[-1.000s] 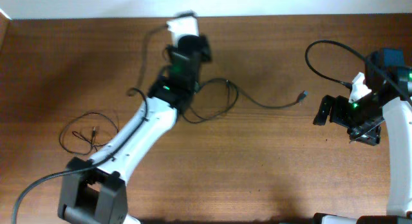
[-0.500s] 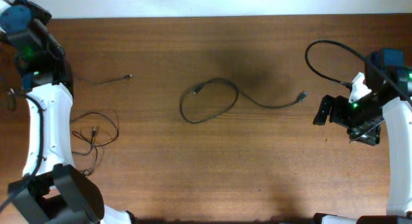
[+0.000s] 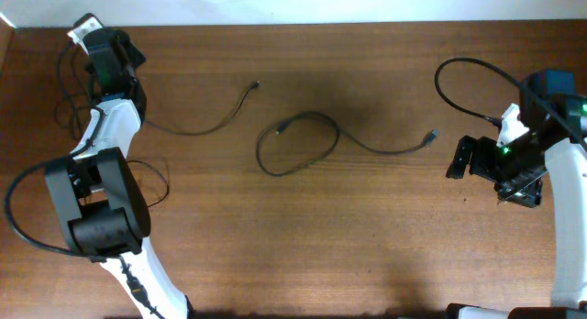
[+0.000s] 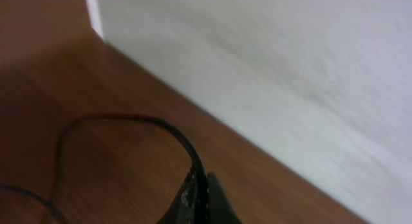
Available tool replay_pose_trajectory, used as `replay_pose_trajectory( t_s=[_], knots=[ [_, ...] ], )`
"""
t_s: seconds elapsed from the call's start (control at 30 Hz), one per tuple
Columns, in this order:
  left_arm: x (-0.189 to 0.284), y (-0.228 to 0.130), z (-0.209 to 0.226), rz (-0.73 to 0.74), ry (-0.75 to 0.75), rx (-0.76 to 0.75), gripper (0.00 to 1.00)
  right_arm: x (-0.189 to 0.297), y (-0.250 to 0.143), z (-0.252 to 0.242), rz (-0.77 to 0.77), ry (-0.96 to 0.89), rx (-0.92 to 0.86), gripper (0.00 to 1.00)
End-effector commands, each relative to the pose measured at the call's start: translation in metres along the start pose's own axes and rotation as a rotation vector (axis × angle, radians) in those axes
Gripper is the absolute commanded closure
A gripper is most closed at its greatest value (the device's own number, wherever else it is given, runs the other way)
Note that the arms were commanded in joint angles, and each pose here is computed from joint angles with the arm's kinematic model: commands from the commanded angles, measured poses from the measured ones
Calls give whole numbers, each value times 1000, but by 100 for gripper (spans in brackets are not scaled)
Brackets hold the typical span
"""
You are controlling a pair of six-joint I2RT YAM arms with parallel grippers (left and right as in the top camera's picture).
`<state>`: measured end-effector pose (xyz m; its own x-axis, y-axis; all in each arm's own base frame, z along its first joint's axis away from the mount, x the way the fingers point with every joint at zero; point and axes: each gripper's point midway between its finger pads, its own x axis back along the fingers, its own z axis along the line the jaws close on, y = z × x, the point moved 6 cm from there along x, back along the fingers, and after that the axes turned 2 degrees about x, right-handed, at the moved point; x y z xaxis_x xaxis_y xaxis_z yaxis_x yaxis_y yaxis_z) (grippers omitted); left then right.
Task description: Untangle cables
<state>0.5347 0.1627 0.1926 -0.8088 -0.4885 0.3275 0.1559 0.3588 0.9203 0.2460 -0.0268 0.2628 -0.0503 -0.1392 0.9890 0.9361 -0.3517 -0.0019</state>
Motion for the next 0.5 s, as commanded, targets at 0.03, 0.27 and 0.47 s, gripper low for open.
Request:
replay_pose_trajectory(
  t_s=[0.03,0.27,0.47],
  knots=[
    [19,80,46,-236,466,-185,100,1,-1,-2,-6,-8,-6,1],
    [57,199,46,-500,555,-20,100,1,-1,-2,-6,-8,-6,2],
    [24,155,-4,-208,58,-141,100,1,-1,-2,-6,-8,-6,1]
  ],
)
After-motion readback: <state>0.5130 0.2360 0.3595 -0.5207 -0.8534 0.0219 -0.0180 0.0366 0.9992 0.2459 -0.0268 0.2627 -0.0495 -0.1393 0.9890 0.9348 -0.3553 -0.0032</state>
